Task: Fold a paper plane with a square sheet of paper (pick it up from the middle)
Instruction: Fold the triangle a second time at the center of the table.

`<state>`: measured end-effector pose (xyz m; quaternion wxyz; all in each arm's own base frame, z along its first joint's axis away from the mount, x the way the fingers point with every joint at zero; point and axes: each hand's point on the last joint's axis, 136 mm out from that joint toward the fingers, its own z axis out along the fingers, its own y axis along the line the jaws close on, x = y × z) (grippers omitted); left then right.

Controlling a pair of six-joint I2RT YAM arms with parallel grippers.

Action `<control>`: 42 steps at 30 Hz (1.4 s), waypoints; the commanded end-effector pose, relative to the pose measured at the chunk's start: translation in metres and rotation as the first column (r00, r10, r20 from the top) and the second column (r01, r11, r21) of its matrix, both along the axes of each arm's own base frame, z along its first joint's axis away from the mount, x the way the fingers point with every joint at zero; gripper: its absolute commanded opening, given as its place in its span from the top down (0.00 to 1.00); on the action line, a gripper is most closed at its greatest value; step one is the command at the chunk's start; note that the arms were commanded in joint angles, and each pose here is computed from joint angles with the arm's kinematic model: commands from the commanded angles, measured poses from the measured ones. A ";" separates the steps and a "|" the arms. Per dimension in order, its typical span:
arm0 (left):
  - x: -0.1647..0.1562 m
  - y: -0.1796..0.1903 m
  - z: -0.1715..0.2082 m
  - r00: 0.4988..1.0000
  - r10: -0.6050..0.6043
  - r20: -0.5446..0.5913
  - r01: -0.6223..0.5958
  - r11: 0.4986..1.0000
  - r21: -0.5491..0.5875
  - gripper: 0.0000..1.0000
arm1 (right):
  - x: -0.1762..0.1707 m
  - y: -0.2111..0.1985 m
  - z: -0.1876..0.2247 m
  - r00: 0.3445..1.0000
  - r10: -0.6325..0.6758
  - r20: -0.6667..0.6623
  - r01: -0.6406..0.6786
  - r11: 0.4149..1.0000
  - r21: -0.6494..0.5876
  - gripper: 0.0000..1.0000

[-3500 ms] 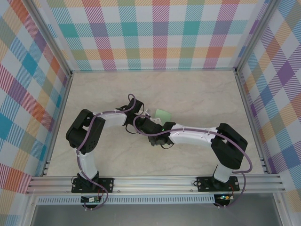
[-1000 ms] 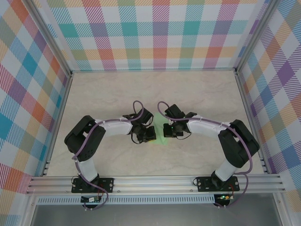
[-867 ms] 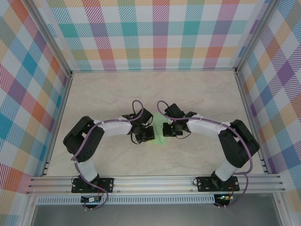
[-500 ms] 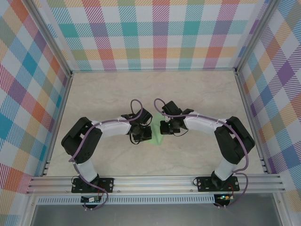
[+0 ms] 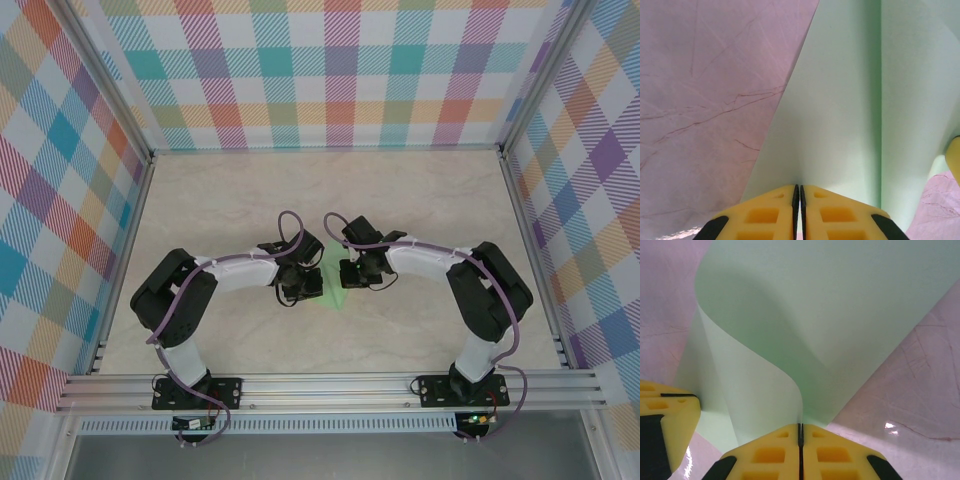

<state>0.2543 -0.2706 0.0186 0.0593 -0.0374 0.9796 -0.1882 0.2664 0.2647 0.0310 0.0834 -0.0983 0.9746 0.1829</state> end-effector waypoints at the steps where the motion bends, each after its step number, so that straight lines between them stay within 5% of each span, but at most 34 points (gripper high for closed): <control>1: -0.008 0.008 -0.002 1.000 -0.012 -0.015 0.012 0.999 0.036 0.87 | 0.006 0.003 0.001 1.000 0.014 0.002 -0.014 1.000 -0.001 0.92; 42: -0.009 0.009 -0.004 1.000 -0.014 -0.020 0.015 0.999 0.041 0.87 | 0.008 -0.002 -0.009 1.000 0.009 -0.013 -0.010 0.999 -0.052 0.91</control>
